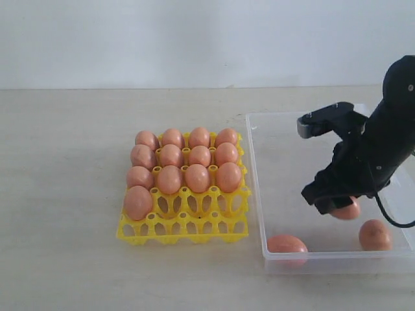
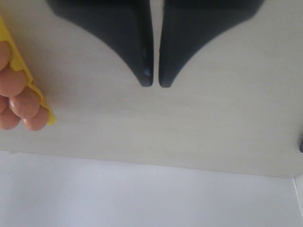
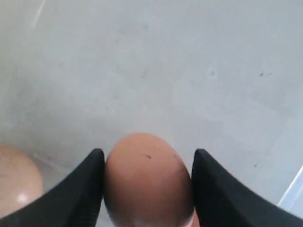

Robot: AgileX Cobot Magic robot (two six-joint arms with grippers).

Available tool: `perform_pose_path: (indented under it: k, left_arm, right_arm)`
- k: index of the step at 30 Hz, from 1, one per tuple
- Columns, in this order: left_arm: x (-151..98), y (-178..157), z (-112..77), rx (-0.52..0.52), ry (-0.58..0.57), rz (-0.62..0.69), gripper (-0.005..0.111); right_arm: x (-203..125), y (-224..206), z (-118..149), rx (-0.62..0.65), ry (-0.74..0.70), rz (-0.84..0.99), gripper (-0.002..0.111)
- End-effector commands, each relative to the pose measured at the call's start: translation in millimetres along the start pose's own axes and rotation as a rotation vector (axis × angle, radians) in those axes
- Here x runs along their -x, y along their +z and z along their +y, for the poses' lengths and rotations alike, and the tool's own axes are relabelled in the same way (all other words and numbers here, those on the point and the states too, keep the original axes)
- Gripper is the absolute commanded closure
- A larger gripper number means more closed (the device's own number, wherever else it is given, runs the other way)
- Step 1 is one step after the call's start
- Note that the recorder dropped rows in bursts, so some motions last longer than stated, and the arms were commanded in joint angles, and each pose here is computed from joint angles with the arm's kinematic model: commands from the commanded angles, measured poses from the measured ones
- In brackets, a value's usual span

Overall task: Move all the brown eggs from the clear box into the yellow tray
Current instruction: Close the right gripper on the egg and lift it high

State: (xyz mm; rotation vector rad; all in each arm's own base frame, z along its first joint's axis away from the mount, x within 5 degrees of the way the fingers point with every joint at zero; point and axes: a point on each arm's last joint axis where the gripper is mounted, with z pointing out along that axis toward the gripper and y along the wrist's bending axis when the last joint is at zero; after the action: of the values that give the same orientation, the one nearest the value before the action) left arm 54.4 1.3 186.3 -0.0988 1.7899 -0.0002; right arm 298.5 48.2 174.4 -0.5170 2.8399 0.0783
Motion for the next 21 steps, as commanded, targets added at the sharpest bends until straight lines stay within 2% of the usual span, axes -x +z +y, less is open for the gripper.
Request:
perform_pose_path:
  k: [1,6,13,15,18,21]
  left_arm:
    - [-1.1,0.1,0.1,0.001,0.003,0.001,0.103]
    - [-1.1,0.1,0.1,0.001,0.003,0.001,0.103]
    - [-1.1,0.1,0.1,0.001,0.003,0.001,0.103]
    - [-1.1,0.1,0.1,0.001,0.003,0.001,0.103]
    - [-1.1,0.1,0.1,0.001,0.003,0.001,0.103]
    - [-1.1,0.1,0.1,0.001,0.003,0.001,0.103]
  right_arm:
    - [8.5,-17.4,-1.8,-0.031,0.024,-0.123,0.108]
    - [23.1,-29.8,-1.9,-0.035,0.077,-0.319,0.108]
    - [50.5,-48.3,-9.0,-0.033,0.300,-0.688,0.108]
    - [53.7,-52.1,-14.5,-0.071,0.356,-0.751,0.108]
    - [58.8,-63.4,-29.3,-0.206,0.436,-0.902,0.108]
    - [62.2,-82.0,-45.2,-0.330,0.580,-1.128,0.108]
